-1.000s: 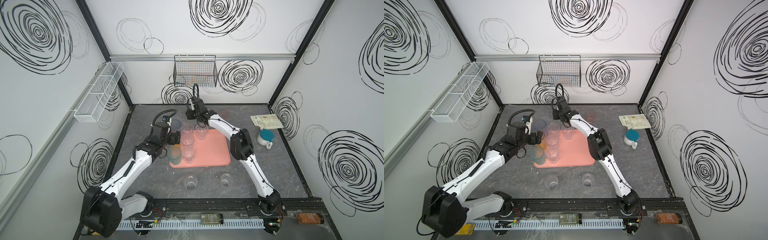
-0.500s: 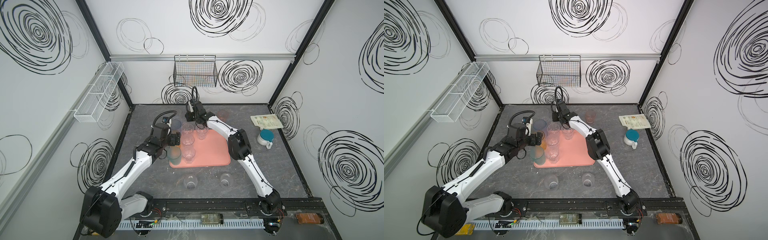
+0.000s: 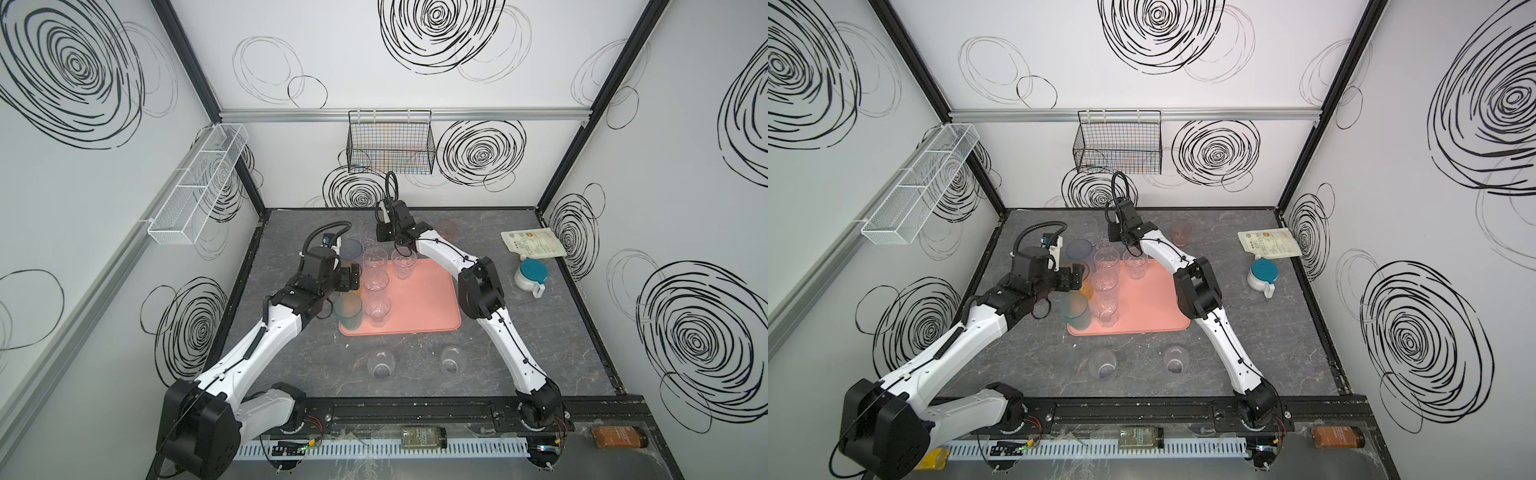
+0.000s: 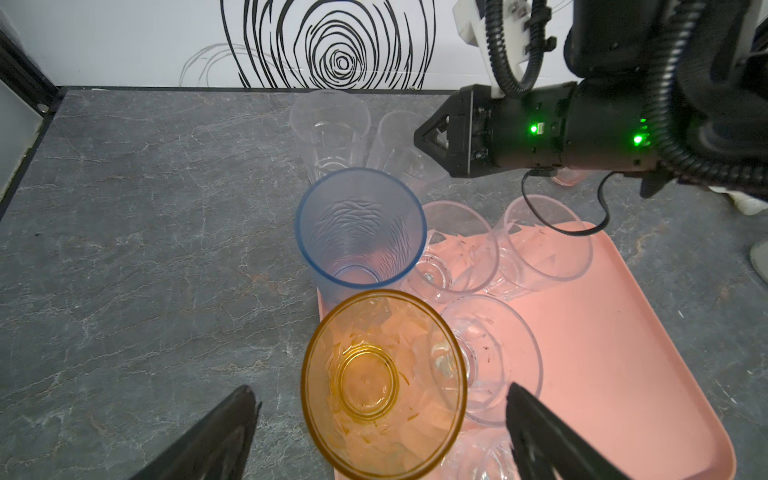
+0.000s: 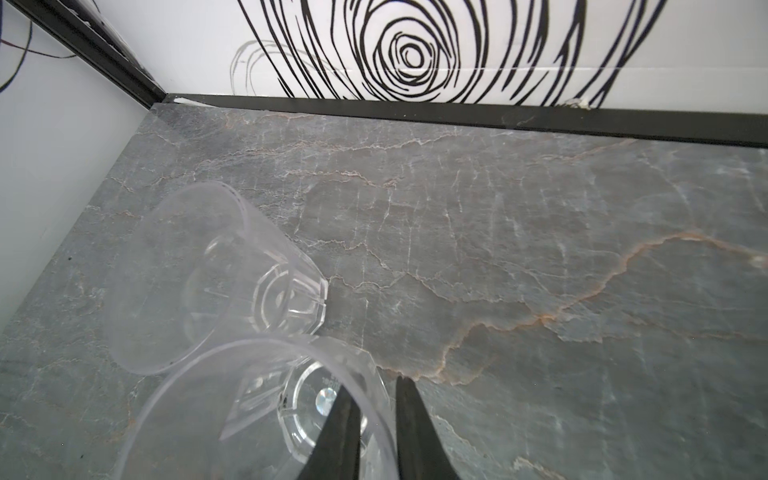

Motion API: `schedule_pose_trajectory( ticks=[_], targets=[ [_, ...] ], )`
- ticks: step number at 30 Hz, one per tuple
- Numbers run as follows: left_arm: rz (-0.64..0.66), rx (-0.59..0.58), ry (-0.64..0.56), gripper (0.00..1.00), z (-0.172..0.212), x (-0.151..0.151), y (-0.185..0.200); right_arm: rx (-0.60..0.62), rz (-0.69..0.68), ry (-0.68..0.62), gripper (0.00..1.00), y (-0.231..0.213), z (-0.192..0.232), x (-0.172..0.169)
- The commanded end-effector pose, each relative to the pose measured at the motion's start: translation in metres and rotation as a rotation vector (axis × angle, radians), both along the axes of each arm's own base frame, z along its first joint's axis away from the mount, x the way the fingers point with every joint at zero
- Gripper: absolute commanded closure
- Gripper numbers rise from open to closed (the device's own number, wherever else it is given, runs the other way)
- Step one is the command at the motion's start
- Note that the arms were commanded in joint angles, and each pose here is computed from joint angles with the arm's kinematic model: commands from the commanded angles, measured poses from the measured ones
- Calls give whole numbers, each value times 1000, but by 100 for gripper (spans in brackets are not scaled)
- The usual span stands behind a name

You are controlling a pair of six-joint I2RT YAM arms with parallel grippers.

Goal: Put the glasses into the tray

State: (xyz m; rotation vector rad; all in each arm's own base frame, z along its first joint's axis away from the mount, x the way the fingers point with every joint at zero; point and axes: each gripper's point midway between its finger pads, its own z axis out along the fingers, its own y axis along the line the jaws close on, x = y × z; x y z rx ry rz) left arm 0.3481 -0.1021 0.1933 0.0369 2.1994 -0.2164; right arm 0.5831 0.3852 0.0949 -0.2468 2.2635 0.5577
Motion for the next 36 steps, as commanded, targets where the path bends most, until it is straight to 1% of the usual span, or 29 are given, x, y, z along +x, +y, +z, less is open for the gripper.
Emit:
schedule_pose_trajectory(
  ticks=[1,8,14,19,26,36],
  targets=[
    [-2,-38,-36,4,7,0,-4,2,-14,-80,83,-11,59,2],
    [0,-40,-39,4,8,-1,-3,14,-19,-109,85,-19,85,2],
    [12,-19,-59,4,17,1,1,54,-36,-145,86,-29,119,3],
    [24,32,-94,4,33,5,8,66,-50,-172,86,-37,141,-1],
    [39,61,-131,4,56,8,13,59,-69,-188,87,-50,155,-13],
    [96,191,-199,4,101,11,25,37,-106,-257,88,-79,200,-41]
  ],
)
